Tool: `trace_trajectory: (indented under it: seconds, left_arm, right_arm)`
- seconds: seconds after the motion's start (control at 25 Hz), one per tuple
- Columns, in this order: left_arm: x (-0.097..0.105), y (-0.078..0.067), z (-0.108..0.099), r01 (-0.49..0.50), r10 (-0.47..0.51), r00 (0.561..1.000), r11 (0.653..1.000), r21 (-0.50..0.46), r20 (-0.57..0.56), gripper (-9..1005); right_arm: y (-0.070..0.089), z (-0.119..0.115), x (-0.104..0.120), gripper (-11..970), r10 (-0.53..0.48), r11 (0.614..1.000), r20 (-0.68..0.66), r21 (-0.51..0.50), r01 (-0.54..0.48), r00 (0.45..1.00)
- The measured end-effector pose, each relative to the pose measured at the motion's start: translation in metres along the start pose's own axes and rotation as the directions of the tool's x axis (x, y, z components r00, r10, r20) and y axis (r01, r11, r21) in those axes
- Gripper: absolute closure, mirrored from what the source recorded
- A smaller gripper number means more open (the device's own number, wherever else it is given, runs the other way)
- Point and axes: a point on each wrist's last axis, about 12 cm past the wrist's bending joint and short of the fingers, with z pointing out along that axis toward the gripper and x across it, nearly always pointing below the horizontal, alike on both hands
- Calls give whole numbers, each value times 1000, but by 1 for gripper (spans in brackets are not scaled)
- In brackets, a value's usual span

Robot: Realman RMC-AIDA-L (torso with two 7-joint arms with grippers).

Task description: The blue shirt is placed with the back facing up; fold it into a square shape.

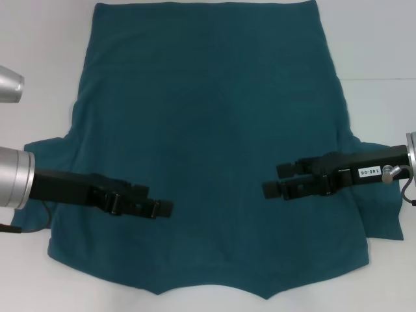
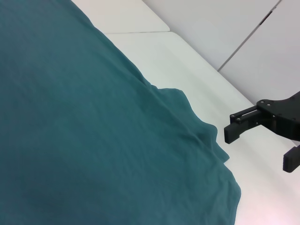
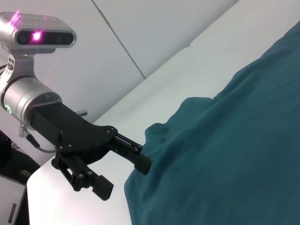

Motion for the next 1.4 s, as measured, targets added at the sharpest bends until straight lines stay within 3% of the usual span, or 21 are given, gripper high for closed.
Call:
trace_trajectory:
  seconds: [0.8,1.04,1.2,1.32,1.4]
  left_arm:
    - [0,0,0,2,-2,1000,1000,-1,1,124]
    - [-2,9,-10,99,-97,994,994,-56,41,124]
    - [0,28,-30,311,-290,945,938,-153,149,124]
    - [11,49,-53,496,-438,850,853,-163,294,124]
    - [30,66,-73,618,-529,744,777,-121,407,124]
  right_arm:
    - [0,1,0,40,0,1000,1,0,0,1000]
    - [-1,0,0,42,13,1000,9,9,-13,1000]
    - [-5,-5,-1,43,89,996,61,23,-90,994]
    - [-12,-12,-5,45,210,975,116,46,-217,971]
    - [-18,-18,-6,45,307,947,158,50,-318,938]
